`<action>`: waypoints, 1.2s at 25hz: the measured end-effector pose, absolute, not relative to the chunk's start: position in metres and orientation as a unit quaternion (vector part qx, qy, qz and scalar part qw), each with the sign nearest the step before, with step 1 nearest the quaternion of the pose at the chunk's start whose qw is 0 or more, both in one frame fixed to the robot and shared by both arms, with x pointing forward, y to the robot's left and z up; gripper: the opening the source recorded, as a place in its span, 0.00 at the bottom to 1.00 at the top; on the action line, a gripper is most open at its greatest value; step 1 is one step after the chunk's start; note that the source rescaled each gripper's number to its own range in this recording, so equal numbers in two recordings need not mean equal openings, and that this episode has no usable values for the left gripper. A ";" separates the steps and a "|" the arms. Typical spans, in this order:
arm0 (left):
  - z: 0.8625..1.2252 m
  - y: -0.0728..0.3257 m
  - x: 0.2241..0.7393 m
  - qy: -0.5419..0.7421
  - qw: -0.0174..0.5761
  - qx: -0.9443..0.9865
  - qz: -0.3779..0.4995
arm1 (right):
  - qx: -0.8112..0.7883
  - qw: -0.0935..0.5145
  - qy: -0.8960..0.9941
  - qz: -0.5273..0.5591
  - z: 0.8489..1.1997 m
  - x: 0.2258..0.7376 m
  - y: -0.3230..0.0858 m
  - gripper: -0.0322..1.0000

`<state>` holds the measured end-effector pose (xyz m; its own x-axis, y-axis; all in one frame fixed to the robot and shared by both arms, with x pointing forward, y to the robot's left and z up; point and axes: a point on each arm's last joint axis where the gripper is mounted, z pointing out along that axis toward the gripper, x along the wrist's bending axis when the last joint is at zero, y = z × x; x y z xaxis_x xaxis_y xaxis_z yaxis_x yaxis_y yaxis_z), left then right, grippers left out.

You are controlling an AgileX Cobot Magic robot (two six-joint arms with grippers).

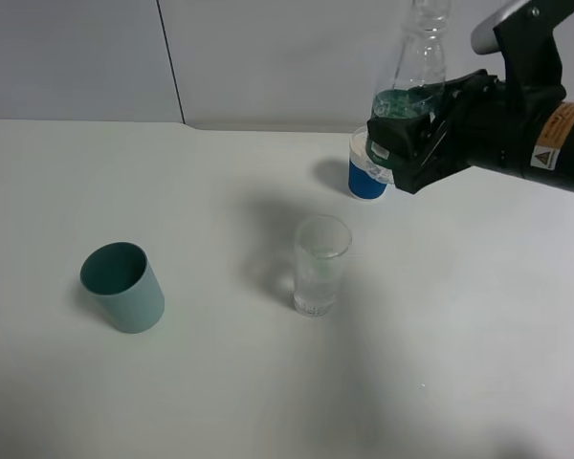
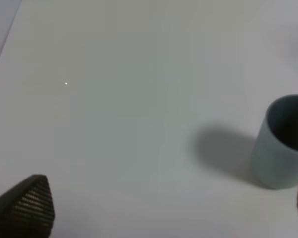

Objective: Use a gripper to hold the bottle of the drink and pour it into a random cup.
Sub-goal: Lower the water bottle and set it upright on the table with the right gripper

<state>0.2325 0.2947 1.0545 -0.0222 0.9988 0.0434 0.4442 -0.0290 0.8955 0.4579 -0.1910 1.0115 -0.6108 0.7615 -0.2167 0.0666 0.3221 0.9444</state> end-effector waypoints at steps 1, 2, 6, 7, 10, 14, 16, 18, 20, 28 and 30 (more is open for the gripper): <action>1.055 0.295 0.232 0.599 0.356 0.602 0.390 | 0.294 0.340 0.732 0.512 1.009 0.457 -0.194 0.03; 1.055 0.295 0.232 0.599 0.356 0.602 0.390 | 0.307 0.339 0.726 0.514 1.006 0.457 -0.197 0.03; 1.055 0.295 0.232 0.599 0.356 0.602 0.390 | 0.331 0.331 0.728 0.502 0.992 0.449 -0.203 0.03; 1.055 0.295 0.232 0.599 0.356 0.602 0.390 | 0.332 0.327 0.733 0.496 0.987 0.447 -0.204 0.03; 1.055 0.295 0.232 0.599 0.356 0.602 0.390 | 0.331 0.325 0.746 0.479 0.974 0.443 -0.206 0.03; 1.055 0.295 0.232 0.599 0.356 0.602 0.390 | 0.336 0.338 0.742 0.472 0.966 0.444 -0.209 0.03; 1.055 0.295 0.232 0.599 0.356 0.602 0.390 | 0.338 0.347 0.737 0.472 0.964 0.446 -0.210 0.03; 1.055 0.295 0.232 0.599 0.356 0.602 0.390 | 0.342 0.354 0.734 0.468 0.960 0.450 -0.210 0.03; 1.055 0.295 0.232 0.599 0.356 0.602 0.390 | 0.352 0.356 0.728 0.469 0.956 0.453 -0.210 0.03; 1.055 0.295 0.232 0.599 0.356 0.602 0.390 | 0.369 0.340 0.727 0.469 0.925 0.465 -0.206 0.03; 1.055 0.295 0.232 0.599 0.356 0.602 0.390 | 0.366 0.339 0.730 0.468 0.916 0.468 -0.204 0.03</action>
<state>0.2325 0.2947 1.0545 -0.0222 0.9988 0.0434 0.4442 -0.0290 0.8955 0.4679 -0.2044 0.9159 -0.5022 0.8512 -0.1526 0.2170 0.2948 0.9306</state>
